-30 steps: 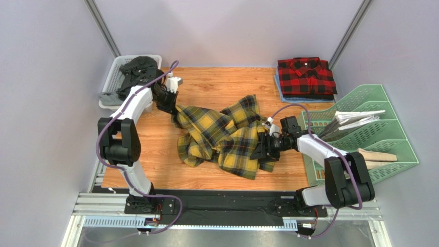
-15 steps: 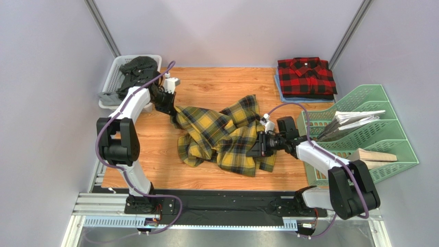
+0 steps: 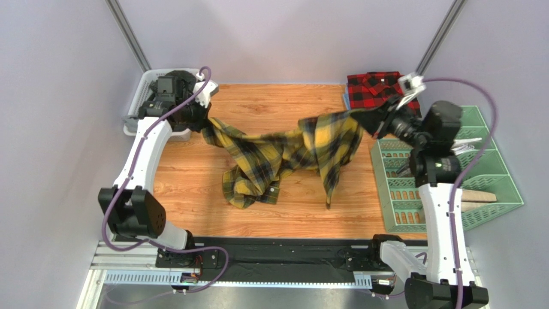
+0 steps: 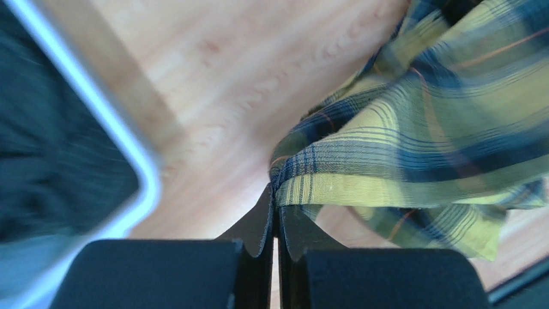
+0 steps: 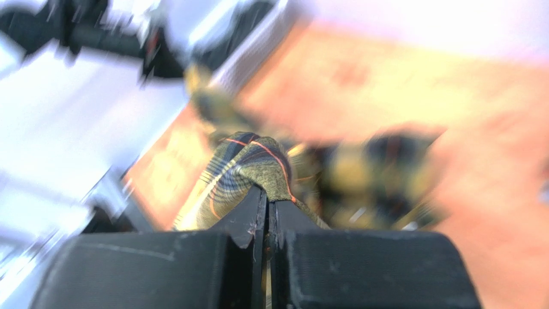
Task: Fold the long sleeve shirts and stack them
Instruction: Flatten the shirt out
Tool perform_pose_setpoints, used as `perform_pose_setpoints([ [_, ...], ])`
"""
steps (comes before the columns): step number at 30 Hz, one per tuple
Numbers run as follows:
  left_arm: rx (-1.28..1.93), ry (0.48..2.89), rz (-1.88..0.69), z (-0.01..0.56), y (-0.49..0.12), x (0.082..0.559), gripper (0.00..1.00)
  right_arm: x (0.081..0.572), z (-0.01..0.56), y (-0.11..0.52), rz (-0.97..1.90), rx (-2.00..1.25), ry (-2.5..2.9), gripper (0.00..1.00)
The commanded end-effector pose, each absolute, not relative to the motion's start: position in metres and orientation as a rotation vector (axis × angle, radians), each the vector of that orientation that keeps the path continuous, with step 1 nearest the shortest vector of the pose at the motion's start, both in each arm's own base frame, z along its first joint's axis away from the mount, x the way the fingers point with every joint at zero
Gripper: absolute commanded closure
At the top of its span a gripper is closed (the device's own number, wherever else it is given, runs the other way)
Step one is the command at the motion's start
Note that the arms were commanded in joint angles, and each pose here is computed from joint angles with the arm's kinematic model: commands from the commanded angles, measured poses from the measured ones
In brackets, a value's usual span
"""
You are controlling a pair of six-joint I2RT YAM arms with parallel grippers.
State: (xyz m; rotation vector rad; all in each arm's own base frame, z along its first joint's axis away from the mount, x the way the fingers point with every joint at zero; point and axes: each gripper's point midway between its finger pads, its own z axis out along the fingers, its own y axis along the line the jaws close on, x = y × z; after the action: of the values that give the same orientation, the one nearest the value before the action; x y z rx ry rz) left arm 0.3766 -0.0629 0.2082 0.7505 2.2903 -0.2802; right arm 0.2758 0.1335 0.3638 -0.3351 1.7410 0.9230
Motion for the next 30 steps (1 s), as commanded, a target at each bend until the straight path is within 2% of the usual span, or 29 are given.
perform_pose_setpoints([
  [1,0.938,1.972,-0.042,0.296,-0.055,0.378,1.0,0.29,0.462,0.093,0.72,-0.277,1.523,1.0],
  [5,1.117,1.841,0.092,0.318,-0.062,0.365,1.0,0.292,0.531,0.072,0.626,-0.231,1.366,1.0],
  [8,1.271,1.842,0.031,0.297,-0.075,0.344,1.0,0.296,0.545,0.063,0.575,-0.201,1.336,1.0],
  [11,1.412,1.895,-0.105,0.257,-0.087,0.315,1.0,0.296,0.531,0.06,0.555,-0.197,1.363,1.0],
  [15,1.595,1.924,-0.268,0.2,-0.105,0.281,1.0,0.305,0.462,0.055,0.537,-0.173,1.499,1.0],
  [19,1.613,1.992,-0.363,0.166,-0.125,0.285,0.98,0.304,0.419,0.054,0.532,-0.172,1.562,1.0],
  [23,1.52,2.008,-0.483,0.158,-0.146,0.303,0.96,0.308,0.392,0.045,0.472,-0.156,1.615,1.0],
  [30,1.466,2.011,-0.542,0.153,-0.156,0.314,0.69,0.31,0.383,0.041,0.443,-0.16,1.64,1.0],
])
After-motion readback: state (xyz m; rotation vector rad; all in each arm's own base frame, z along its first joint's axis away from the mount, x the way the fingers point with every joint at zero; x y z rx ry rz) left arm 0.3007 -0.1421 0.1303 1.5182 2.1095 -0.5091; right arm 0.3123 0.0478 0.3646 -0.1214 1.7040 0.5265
